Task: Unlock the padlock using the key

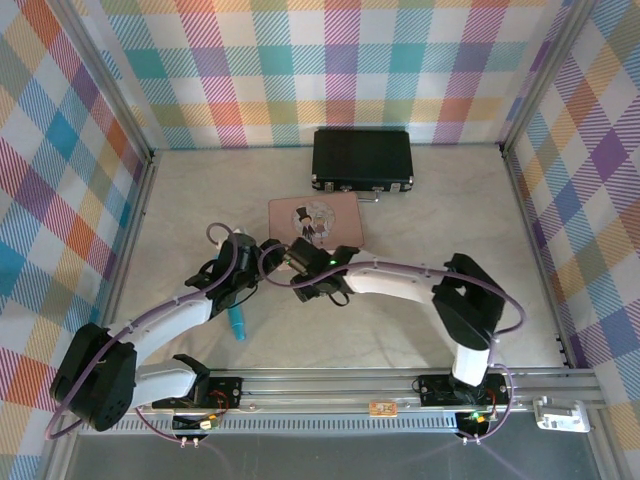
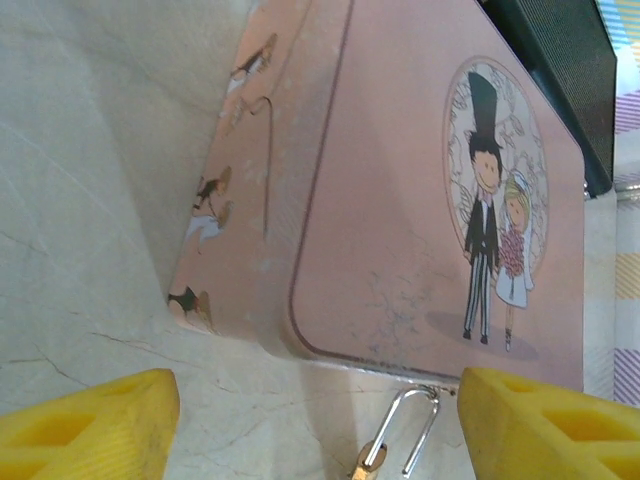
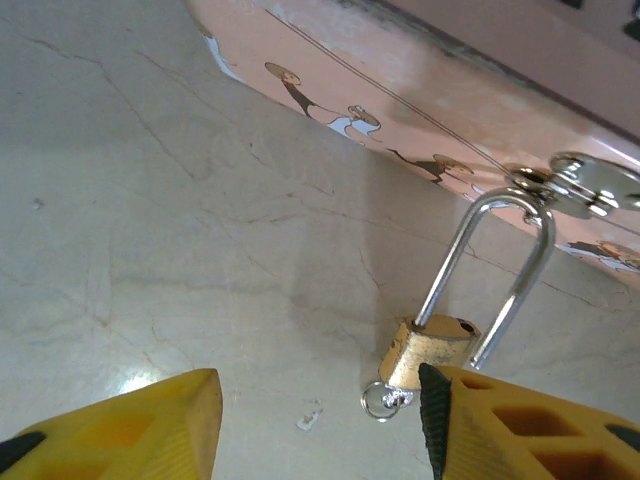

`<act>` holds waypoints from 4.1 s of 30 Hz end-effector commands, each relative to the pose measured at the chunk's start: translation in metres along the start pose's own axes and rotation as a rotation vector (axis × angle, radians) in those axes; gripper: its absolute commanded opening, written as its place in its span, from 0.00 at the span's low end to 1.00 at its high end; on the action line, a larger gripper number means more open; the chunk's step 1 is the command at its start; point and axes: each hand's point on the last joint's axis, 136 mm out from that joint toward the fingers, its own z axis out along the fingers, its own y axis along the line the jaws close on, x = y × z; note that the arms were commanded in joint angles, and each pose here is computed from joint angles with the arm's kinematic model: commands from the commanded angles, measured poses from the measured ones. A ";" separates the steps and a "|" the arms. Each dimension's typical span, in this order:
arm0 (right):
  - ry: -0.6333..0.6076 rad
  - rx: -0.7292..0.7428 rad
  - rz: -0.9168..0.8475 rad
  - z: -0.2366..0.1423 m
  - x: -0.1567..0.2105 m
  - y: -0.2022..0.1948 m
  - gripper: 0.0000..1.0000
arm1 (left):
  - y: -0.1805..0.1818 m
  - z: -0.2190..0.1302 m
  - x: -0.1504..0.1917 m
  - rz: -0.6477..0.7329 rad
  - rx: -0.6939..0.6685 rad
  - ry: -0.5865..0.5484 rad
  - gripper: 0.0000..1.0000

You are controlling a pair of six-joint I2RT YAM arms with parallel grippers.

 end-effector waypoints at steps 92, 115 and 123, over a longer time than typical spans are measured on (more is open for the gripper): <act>-0.088 -0.060 0.489 -0.033 0.020 -0.135 0.55 | -0.062 0.061 0.085 0.235 0.228 0.245 0.36; -0.195 -0.085 0.469 -0.057 -0.013 -0.154 0.56 | -0.044 0.073 0.095 0.270 0.176 0.280 0.14; -0.207 -0.106 0.478 -0.057 -0.019 -0.152 0.56 | -0.043 0.074 0.095 0.274 0.169 0.283 0.11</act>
